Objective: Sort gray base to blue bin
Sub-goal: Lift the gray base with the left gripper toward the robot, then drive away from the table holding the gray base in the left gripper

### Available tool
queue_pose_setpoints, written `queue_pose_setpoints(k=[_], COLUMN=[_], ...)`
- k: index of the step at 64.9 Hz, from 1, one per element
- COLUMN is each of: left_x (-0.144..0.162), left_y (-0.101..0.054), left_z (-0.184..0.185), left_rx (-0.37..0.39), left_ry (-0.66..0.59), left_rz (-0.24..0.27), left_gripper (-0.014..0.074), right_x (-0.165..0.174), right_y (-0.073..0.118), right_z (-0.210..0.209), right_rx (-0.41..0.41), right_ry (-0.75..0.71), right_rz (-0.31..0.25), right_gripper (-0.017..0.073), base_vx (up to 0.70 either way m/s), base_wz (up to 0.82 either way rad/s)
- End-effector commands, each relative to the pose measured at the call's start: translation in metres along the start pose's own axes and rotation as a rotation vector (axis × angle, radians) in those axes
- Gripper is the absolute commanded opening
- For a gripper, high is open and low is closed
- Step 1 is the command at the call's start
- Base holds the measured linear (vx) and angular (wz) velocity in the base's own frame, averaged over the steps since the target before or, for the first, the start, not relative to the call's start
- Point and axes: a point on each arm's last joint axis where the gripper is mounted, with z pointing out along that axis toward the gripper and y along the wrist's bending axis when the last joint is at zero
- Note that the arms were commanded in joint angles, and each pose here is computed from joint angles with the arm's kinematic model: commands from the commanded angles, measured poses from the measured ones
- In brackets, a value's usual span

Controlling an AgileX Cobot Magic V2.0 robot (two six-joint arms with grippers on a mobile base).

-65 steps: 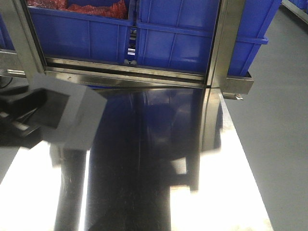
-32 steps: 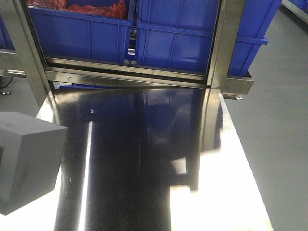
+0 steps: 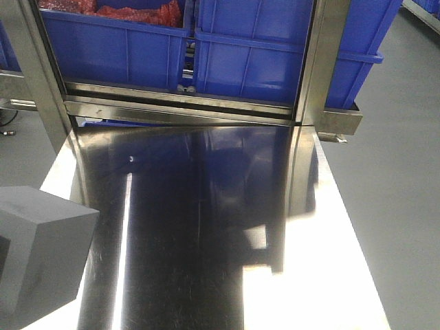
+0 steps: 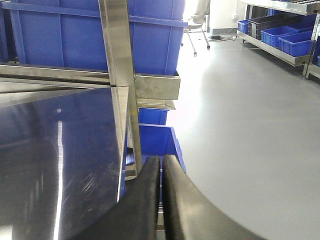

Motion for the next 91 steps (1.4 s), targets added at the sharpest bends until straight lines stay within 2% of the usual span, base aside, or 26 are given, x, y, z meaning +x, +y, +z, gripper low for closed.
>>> queue_pose_setpoints(k=[1,91], left_x=[-0.0193,-0.0193], left_y=[-0.0006,-0.0006], left_z=[-0.0018,-0.0018], left_rx=[-0.003,-0.003], left_ry=[-0.125,-0.125], left_rz=[-0.016,-0.015], left_gripper=[-0.0008,-0.0008], right_x=[-0.0062,-0.0063], right_y=[0.0000,0.0000], right_z=[-0.0002,-0.0002], right_rx=[0.000,0.000], right_ry=[-0.074,-0.075], right_rz=[-0.008,-0.008], right_gripper=[-0.0005,-0.0005], base_vx=[0.00,0.00], base_wz=[0.00,-0.01])
